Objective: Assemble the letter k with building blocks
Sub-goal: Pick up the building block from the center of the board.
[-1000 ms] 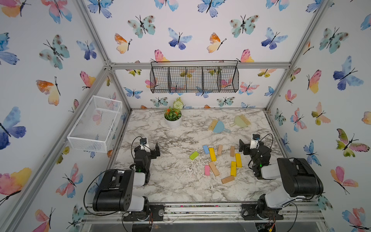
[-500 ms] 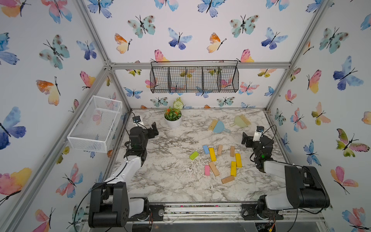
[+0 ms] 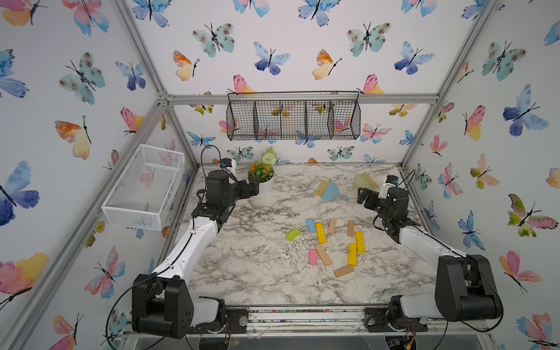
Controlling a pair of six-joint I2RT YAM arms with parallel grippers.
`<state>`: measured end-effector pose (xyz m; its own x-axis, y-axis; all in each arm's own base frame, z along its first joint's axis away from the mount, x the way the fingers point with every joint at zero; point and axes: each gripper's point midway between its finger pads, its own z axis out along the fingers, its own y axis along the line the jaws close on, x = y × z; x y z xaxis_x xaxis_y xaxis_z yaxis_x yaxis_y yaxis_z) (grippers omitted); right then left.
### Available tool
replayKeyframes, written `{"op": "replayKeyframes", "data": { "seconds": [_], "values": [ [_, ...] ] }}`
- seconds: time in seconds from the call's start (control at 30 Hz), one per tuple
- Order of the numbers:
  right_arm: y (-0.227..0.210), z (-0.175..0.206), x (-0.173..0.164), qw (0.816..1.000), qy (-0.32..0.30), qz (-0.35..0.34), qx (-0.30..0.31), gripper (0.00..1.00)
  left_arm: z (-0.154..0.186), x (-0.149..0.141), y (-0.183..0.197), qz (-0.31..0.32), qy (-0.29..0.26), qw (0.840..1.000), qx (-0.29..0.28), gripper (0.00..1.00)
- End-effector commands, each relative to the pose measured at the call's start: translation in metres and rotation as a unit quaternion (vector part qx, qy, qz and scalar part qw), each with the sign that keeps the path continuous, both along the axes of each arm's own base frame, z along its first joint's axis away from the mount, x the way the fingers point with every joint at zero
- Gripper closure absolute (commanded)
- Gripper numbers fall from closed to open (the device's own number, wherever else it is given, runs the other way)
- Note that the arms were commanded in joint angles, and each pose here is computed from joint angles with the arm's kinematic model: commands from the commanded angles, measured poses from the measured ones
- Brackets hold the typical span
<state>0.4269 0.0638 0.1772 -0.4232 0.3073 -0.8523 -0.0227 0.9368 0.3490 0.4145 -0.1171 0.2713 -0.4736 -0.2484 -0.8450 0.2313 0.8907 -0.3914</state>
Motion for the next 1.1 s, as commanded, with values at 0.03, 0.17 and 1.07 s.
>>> {"op": "replayKeyframes", "data": {
  "seconds": [0.03, 0.17, 1.07],
  "values": [
    [0.018, -0.024, -0.016, 0.998, 0.069, 0.011, -0.001, 0.02, -0.036, -0.016, -0.053, -0.096, 0.057, 0.991, 0.066, 0.02],
    [0.046, -0.047, -0.028, 0.992, 0.112, 0.054, -0.001, 0.01, -0.080, -0.030, -0.102, -0.148, 0.094, 0.969, 0.173, 0.01],
    [0.062, -0.068, -0.039, 0.985, 0.153, 0.081, -0.024, 0.02, -0.204, -0.078, -0.165, -0.284, 0.229, 0.881, 0.301, 0.43]
  ]
}}
